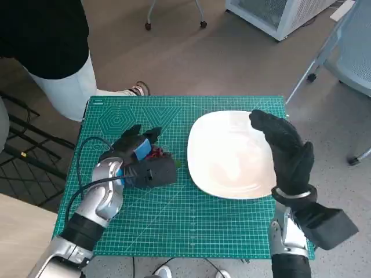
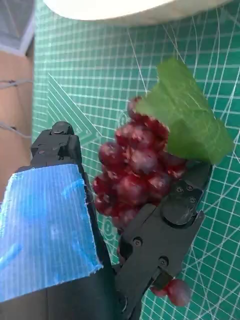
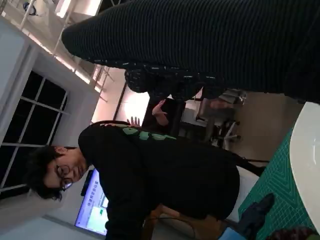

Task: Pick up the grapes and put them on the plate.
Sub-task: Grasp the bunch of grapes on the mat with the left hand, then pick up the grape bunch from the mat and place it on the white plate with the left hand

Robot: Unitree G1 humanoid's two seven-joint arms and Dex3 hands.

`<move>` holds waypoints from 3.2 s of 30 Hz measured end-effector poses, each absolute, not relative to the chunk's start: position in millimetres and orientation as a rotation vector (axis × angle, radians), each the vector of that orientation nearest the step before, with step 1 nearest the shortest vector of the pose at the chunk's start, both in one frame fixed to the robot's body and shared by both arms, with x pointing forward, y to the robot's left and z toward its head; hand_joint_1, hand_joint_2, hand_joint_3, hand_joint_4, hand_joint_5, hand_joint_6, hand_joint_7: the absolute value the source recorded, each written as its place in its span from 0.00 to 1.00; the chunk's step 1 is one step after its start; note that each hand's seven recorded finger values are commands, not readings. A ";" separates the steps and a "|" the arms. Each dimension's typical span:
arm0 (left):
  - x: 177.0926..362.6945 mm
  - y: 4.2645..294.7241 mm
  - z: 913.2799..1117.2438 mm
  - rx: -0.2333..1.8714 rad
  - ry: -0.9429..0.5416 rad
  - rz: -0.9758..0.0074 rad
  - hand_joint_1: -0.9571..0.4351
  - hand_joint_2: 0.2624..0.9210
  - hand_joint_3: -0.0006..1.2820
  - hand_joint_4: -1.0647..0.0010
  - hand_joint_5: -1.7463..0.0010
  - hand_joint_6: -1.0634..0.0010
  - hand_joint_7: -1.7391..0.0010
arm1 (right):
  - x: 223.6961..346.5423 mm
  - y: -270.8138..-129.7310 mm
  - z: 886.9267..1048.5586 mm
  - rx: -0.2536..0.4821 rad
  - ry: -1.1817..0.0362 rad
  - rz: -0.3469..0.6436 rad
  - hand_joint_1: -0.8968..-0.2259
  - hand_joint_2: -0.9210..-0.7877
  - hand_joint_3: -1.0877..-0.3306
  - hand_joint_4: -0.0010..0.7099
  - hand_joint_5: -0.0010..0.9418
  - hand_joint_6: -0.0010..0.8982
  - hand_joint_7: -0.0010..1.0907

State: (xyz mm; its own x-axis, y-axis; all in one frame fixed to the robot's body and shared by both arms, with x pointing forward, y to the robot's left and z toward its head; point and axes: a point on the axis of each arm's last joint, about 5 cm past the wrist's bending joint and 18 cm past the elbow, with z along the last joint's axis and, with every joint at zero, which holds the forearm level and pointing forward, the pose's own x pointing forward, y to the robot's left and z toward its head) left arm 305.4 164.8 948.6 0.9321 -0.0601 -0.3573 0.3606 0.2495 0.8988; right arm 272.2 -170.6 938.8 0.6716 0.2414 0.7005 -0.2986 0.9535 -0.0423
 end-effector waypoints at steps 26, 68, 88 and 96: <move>328.9 167.6 941.9 1.255 0.428 -0.317 0.58 0.68 0.00 0.94 0.99 0.74 0.98 | 270.9 -170.1 937.9 0.081 -0.777 0.300 0.35 0.00 0.43 0.64 0.00 0.01 0.45; 335.8 160.6 939.2 1.367 0.304 -0.313 0.71 0.98 0.13 0.48 0.17 0.41 0.44 | 270.9 -171.2 939.0 0.080 -0.770 0.303 0.35 0.00 0.43 0.64 0.00 0.02 0.45; 333.7 160.1 940.5 1.380 0.299 -0.312 0.69 1.00 0.12 0.48 0.16 0.42 0.41 | 270.9 -171.5 939.0 0.080 -0.770 0.302 0.35 0.00 0.43 0.64 0.00 0.01 0.45; 333.5 160.8 940.1 1.372 0.302 -0.312 0.69 1.00 0.12 0.49 0.16 0.41 0.42 | 271.0 -171.5 938.9 0.082 -0.769 0.302 0.35 0.00 0.43 0.64 0.00 0.01 0.45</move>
State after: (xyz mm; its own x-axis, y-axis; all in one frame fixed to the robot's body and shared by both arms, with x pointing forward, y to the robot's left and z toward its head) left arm 333.5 160.8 940.1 0.9211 -0.0412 -0.3872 0.3883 0.1696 0.9058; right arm 271.0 -171.5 938.9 0.6782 0.2386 0.6950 -0.2981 0.9538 -0.0365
